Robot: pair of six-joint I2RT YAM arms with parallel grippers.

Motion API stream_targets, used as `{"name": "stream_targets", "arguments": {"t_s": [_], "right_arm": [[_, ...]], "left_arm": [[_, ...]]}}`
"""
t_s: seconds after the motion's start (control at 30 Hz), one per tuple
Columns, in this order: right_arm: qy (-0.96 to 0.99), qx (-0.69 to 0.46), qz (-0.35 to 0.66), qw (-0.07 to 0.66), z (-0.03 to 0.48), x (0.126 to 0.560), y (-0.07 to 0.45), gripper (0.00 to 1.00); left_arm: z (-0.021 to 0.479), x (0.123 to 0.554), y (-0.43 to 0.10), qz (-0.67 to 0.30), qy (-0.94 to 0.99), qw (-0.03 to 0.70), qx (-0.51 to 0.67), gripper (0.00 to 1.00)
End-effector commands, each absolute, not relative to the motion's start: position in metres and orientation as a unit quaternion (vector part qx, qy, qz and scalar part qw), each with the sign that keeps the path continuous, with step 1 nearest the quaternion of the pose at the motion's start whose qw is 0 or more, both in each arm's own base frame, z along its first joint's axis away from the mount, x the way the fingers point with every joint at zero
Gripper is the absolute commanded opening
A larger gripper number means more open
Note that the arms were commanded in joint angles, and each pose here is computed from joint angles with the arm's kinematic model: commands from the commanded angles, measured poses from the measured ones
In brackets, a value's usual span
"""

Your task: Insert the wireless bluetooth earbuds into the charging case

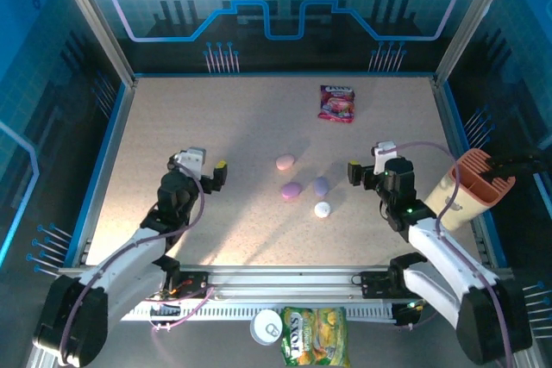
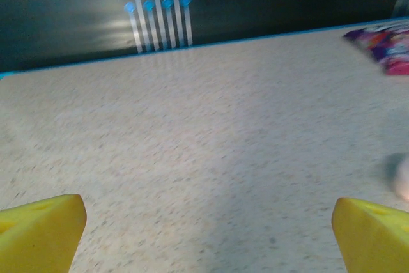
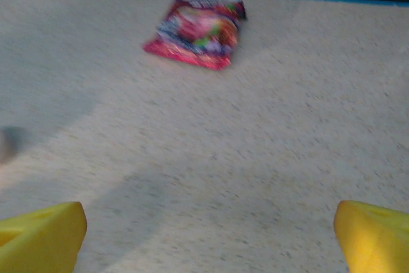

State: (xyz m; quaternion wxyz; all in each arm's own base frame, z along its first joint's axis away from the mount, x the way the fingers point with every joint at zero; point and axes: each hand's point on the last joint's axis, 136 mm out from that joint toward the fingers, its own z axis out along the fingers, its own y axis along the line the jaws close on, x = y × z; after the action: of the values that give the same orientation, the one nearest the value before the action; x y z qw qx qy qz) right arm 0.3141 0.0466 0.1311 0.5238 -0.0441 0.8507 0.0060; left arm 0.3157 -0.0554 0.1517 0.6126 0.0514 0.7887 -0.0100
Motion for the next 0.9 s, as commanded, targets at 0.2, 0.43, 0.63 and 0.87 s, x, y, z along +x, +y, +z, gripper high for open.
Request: {"name": "stream_targets", "arguments": {"t_s": [0.2,0.43,0.63,0.87], "right_arm": [[0.798,-0.030,-0.052,0.600,0.132,0.352,0.021,1.00],[0.791,-0.025,-0.015,0.611,0.122,0.381,0.014,1.00],[0.798,-0.045,0.005,0.601,0.103,0.391,0.021,1.00],[0.809,-0.038,0.002,0.586,0.100,0.397,0.019,1.00]], "left_arm": [[0.132,0.334,-0.018,-0.001,0.783,0.621,-0.019,0.99],[0.129,0.368,-0.011,-0.019,0.783,0.621,-0.022,0.99],[0.101,0.394,-0.003,-0.035,0.796,0.604,-0.030,0.99],[0.095,0.399,-0.003,-0.038,0.814,0.578,-0.033,0.99]]}}
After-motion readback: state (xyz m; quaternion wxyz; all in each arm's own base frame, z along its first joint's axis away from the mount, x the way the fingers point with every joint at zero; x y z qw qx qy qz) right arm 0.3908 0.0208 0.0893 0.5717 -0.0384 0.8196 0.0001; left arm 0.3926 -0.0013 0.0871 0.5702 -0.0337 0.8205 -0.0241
